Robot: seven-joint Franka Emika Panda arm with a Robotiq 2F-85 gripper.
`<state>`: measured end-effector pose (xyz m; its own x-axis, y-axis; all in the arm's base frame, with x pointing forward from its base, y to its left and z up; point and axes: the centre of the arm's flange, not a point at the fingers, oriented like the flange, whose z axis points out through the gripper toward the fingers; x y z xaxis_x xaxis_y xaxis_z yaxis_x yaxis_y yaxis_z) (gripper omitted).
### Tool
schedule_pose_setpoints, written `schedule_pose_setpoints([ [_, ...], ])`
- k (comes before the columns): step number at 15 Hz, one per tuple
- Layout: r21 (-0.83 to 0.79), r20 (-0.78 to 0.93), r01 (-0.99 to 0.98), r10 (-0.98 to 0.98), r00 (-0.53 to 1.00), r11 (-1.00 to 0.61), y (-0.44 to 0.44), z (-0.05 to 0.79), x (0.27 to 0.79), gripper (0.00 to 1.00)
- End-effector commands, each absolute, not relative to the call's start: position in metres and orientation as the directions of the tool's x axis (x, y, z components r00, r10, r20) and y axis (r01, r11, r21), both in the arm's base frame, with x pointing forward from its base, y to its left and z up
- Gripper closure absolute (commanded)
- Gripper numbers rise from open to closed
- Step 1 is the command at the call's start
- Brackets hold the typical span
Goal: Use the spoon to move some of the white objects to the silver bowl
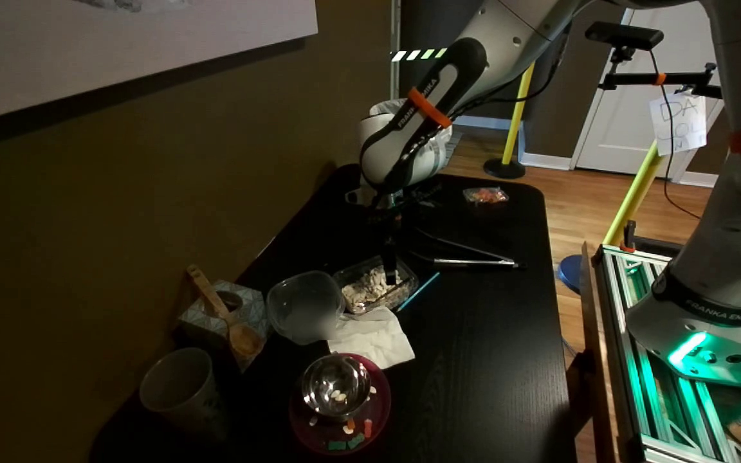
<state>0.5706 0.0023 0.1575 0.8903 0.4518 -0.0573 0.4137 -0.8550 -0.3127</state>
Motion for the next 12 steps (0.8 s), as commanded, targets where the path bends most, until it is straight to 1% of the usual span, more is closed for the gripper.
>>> schedule_pose_setpoints([
  [1,-0.308,-0.076,0.403,0.444,0.893,-0.862,-0.003,0.144,0.582,0.06],
  [4,-0.321,-0.118,0.368,0.423,0.899,-0.873,-0.011,0.133,0.588,0.11],
  [7,-0.331,-0.124,0.358,0.416,0.901,-0.873,-0.018,0.122,0.591,0.22],
  [8,-0.332,-0.124,0.352,0.411,0.903,-0.875,-0.021,0.121,0.592,0.27],
  [9,-0.333,-0.127,0.349,0.408,0.904,-0.876,-0.023,0.119,0.593,0.28],
  [10,-0.332,-0.128,0.347,0.407,0.905,-0.877,-0.026,0.117,0.594,0.34],
  [12,-0.333,-0.134,0.341,0.402,0.906,-0.879,-0.032,0.117,0.595,0.32],
])
